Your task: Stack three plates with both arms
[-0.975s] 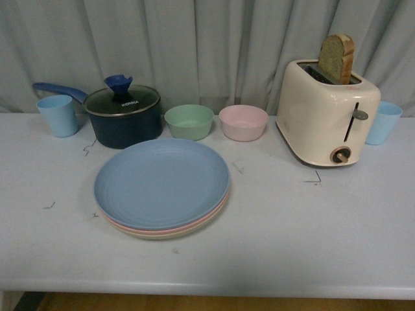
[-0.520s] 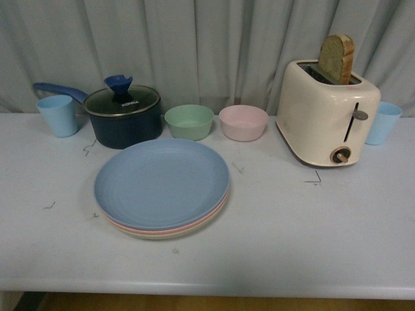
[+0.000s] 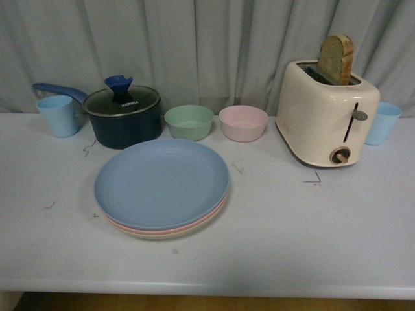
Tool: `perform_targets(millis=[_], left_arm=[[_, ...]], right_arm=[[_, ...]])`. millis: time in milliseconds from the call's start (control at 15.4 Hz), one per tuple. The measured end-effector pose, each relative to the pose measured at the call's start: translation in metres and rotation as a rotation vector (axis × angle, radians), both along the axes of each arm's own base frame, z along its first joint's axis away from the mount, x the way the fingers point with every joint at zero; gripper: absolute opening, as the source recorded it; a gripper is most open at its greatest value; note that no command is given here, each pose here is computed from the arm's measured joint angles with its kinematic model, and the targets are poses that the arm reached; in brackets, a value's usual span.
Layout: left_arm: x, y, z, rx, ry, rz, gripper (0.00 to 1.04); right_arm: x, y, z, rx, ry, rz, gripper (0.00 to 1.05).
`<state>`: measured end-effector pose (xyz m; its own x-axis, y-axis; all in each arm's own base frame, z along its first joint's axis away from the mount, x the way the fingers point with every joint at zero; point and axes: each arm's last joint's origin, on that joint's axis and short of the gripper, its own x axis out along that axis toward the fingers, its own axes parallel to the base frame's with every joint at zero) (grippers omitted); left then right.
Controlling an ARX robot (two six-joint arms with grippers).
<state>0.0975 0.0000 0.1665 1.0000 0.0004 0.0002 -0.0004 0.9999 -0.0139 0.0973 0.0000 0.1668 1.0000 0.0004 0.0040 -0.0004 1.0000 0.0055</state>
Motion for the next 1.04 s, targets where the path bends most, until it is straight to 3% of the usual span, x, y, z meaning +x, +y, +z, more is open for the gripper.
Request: perform_targets(millis=[65,455,520,1040], left_arm=[[0.0,0.0,0.0,0.0,0.0,0.0,0.98],[0.0,0.0,0.0,0.0,0.0,0.0,0.98],[0.0,0.0,0.0,0.0,0.0,0.0,0.98],[0.0,0.0,0.0,0.0,0.0,0.0,0.98]], right_arm=[[0.0,0.0,0.0,-0.001,0.0,0.0,0.08],[0.0,0.0,0.0,-0.001,0.0,0.0,0.92],[0.0,0.0,0.0,0.0,0.0,0.0,1.0],[0.0,0.0,0.0,-0.001,0.0,0.0,0.98]])
